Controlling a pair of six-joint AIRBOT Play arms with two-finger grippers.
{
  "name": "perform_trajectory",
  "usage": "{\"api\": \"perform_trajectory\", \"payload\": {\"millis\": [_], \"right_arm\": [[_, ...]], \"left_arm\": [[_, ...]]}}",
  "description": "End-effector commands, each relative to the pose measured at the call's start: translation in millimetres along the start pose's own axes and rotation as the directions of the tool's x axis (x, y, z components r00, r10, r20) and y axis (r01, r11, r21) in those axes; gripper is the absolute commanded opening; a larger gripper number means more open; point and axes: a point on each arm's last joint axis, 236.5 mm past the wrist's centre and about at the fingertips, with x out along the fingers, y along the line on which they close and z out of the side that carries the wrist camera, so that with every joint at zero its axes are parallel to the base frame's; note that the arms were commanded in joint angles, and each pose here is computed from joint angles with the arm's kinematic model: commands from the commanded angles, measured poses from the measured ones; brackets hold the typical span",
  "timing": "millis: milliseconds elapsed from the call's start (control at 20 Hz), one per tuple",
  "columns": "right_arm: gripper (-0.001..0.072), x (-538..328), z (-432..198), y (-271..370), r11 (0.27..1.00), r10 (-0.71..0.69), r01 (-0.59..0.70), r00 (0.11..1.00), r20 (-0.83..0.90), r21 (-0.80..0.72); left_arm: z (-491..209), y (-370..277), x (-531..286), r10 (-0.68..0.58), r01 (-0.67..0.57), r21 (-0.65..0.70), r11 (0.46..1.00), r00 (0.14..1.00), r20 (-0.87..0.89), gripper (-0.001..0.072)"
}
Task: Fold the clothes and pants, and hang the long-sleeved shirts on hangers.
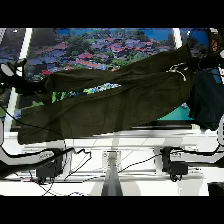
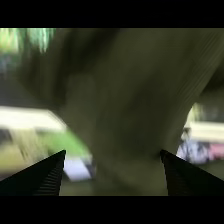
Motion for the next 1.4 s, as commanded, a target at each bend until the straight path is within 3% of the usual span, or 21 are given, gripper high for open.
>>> {"api": "perform_trajectory", "payload": {"millis": [0, 350, 400, 550, 650, 900, 1050, 1150, 1200, 1250, 1350], "right_arm": [[0.0035, 12.1, -14.6, 2.7, 1.0, 0.014, -0.013, 0.999, -0.039, 0.008], [0.0035, 19.8, 1.6, -5.0, 1.0, -0.015, 0.014, 0.999, 0.034, 0.014], [0.0036, 19.8, 1.8, -5.0, 1.0, -0.015, 0.014, 0.999, 0.035, 0.014], [0.0035, 19.8, 1.8, -5.1, 1.0, -0.015, 0.015, 0.999, 0.034, 0.013], [0.0036, 19.8, 2.3, -5.6, 1.0, -0.017, 0.017, 0.999, 0.037, 0.013], [0.0036, 18.3, 14.0, -16.7, 0.998, -0.064, 0.065, 0.994, 0.086, -0.004], [0.0035, 16.3, 20.2, -27.7, 0.996, -0.09, 0.091, 0.989, 0.118, 0.005], [0.0036, 14.7, 17.8, -38.4, 0.995, -0.104, 0.101, 0.988, 0.118, 0.025], [0.0035, 14.2, 15.0, -42.4, 0.994, -0.106, 0.102, 0.988, 0.11, 0.034], [0.0035, 14.0, 11.9, -44.6, 0.994, -0.106, 0.102, 0.989, 0.1, 0.04], [0.0035, 14.6, 6.0, -42.7, 0.995, -0.095, 0.092, 0.993, 0.076, 0.042]], "left_arm": [[-23.5, -7.0, -5.7, -0.143, 0.135, -0.119, 0.984, 0.988, -0.061, 0.0637], [-29.8, -21.5, 11.5, -0.293, 0.288, -0.212, 0.934, 0.956, 0.004, 0.0635], [-27.5, -25.6, 19.1, -0.305, 0.302, -0.229, 0.925, 0.952, 0.024, 0.0604], [5.2, -28.1, 25.4, -0.312, 0.347, -0.281, 0.895, 0.936, 0.164, 0.0337], [33.0, -29.9, 12.7, -0.322, 0.397, -0.285, 0.872, 0.906, 0.275, 0.0022], [66.0, -60.2, -80.4, -0.51, 0.563, -0.036, 0.826, 0.773, 0.377, 0.002], [82.8, -62.9, -194.2, -0.627, 0.684, 0.133, 0.717, 0.55, 0.551, 0.002], [87.5, -30.4, -260.0, -0.564, 0.675, 0.176, 0.717, 0.411, 0.717, 0.002], [84.0, -4.5, -275.9, -0.49, 0.649, 0.141, 0.748, 0.396, 0.776, 0.002], [79.7, 22.1, -283.1, -0.41, 0.644, 0.066, 0.762, 0.401, 0.819, 0.0019], [68.5, 74.4, -276.1, -0.241, 0.657, -0.146, 0.74, 0.462, 0.854, 0.0018]]}}
